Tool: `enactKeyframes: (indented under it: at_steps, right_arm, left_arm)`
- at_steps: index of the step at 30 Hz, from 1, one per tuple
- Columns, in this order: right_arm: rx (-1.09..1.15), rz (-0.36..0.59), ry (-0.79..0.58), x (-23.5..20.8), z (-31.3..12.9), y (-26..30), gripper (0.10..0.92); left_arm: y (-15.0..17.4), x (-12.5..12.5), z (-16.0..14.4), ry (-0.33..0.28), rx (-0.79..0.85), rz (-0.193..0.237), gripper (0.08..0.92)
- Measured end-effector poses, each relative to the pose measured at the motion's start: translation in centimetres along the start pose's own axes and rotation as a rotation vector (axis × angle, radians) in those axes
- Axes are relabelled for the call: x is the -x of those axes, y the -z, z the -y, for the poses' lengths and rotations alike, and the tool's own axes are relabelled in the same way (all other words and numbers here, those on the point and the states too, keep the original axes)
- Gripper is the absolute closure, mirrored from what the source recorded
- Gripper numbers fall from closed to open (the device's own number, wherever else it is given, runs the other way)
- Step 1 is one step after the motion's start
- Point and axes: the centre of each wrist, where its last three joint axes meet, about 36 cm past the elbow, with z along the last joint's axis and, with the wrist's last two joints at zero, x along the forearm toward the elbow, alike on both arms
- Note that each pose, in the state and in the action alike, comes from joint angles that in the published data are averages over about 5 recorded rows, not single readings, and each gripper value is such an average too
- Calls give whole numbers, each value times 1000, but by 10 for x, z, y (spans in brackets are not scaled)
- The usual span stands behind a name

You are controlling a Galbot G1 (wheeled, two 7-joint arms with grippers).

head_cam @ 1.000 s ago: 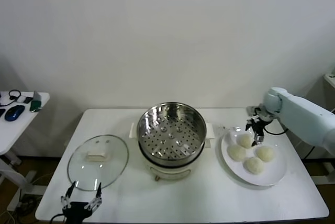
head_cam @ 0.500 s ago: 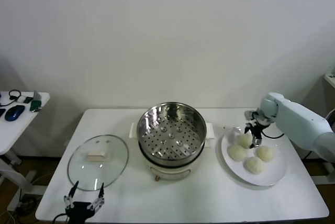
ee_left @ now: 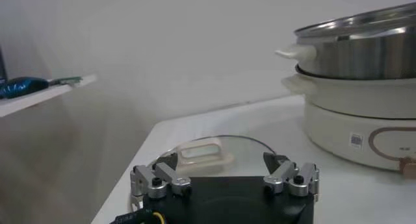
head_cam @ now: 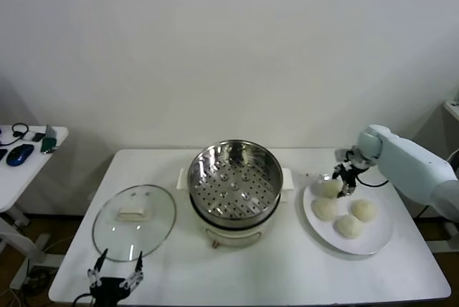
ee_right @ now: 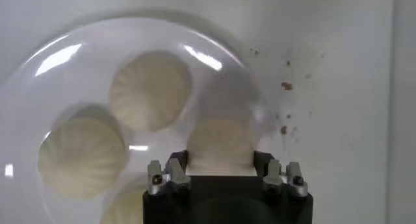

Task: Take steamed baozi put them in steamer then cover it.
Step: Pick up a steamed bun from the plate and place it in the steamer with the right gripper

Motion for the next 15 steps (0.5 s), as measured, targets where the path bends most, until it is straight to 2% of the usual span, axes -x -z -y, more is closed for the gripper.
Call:
enactKeyframes:
  at_steps: [5, 10, 15]
  right_arm:
    - [-167, 40, -74, -76, 32, 51, 357]
    - [-386, 90, -129, -149, 49, 127, 356]
    - [-647, 111, -129, -181, 46, 210, 354]
  left_arm:
    - [0, 1, 0, -1, 3, 3, 177]
    - [1, 1, -1, -5, 9, 5, 177]
    - [2, 3, -2, -5, 11, 10, 177]
